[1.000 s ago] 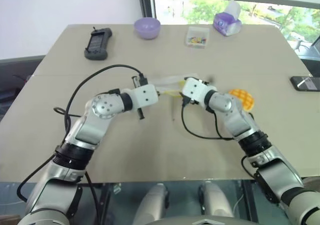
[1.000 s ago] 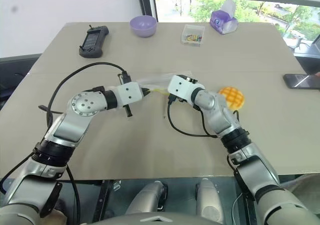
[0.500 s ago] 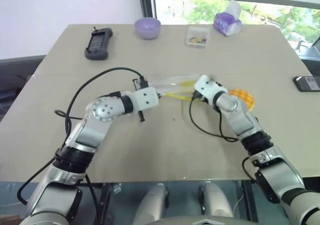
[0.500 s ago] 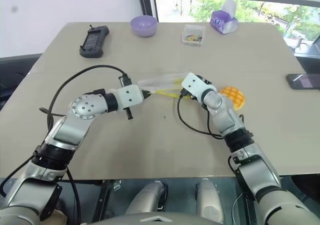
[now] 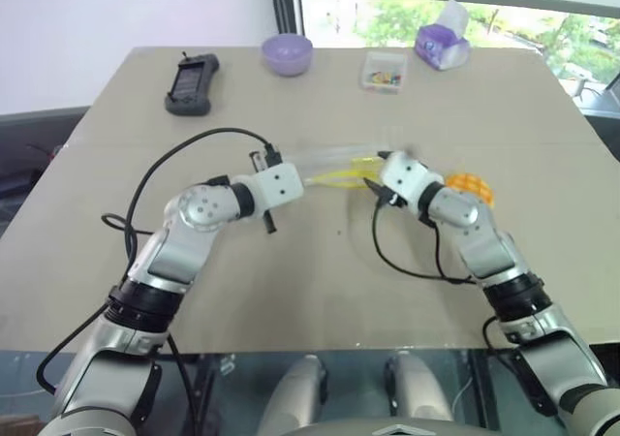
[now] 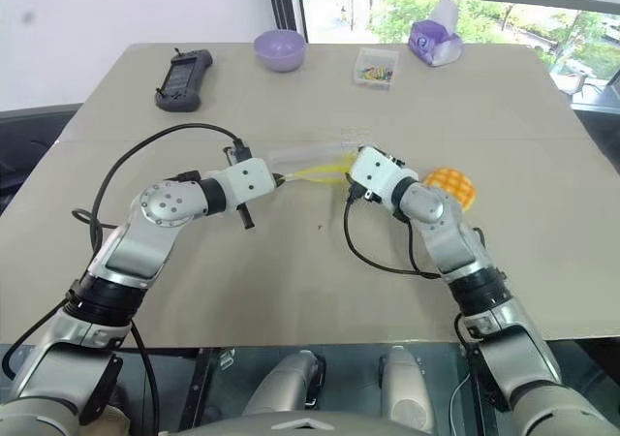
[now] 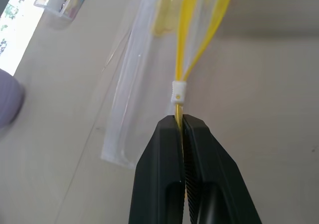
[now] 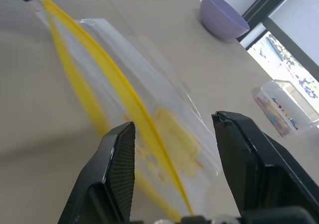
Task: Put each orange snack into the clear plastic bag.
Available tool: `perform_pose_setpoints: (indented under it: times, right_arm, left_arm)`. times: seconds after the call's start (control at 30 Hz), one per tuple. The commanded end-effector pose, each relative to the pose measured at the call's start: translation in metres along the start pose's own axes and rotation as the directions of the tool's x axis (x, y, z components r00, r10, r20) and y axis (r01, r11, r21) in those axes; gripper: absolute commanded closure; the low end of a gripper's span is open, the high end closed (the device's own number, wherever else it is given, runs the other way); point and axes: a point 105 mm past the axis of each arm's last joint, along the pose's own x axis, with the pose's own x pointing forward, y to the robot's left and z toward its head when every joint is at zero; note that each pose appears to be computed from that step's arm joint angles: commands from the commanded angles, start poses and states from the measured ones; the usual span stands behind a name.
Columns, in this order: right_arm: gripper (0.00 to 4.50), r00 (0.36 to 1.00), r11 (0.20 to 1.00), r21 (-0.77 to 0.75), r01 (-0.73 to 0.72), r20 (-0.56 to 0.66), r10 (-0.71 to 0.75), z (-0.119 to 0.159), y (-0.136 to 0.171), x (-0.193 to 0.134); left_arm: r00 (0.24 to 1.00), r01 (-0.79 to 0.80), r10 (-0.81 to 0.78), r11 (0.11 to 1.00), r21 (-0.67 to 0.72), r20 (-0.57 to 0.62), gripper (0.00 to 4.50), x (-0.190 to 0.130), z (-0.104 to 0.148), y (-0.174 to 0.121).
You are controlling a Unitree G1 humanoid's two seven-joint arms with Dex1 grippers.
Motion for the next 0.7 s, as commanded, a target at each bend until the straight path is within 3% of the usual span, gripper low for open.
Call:
perform_pose_setpoints:
  times: [0.03, 0.1, 0.17, 0.23, 0.27, 0.7]
  right_arm:
    - [1.81, 0.998, 0.999, 0.01, 0.036, 0.042, -0.037, 0.012, -0.012, -0.016]
    - [2.35, 0.999, 0.999, 0.035, 0.022, 0.042, -0.023, 0.012, -0.01, -0.019]
    - [3.15, 0.999, 0.998, 0.056, 0.01, 0.044, -0.012, 0.013, -0.007, -0.019]
    - [4.23, 0.999, 0.997, 0.078, 0.004, 0.045, -0.008, 0.014, -0.003, -0.019]
    - [4.44, 0.999, 0.996, 0.092, 0.004, 0.045, -0.009, 0.014, -0.001, -0.018]
    - [4.44, 0.997, 0.966, 0.244, 0.079, -0.015, -0.078, 0.012, 0.011, 0.029]
  left_arm:
    - [0.998, -0.06, 0.06, 0.998, 0.014, 0.005, 4.5, -0.005, 0.005, 0.017]
    - [0.998, -0.063, 0.063, 0.998, 0.012, 0.005, 4.5, -0.005, 0.005, 0.018]
    - [0.998, -0.064, 0.064, 0.998, 0.011, 0.006, 4.5, -0.004, 0.006, 0.018]
    - [0.998, -0.065, 0.065, 0.998, 0.011, 0.014, 4.5, -0.003, 0.008, 0.019]
    - [0.998, -0.066, 0.066, 0.998, 0.016, 0.018, 4.5, -0.003, 0.009, 0.019]
    - [0.996, -0.046, 0.041, 0.997, 0.064, 0.082, 4.5, -0.002, 0.024, 0.009]
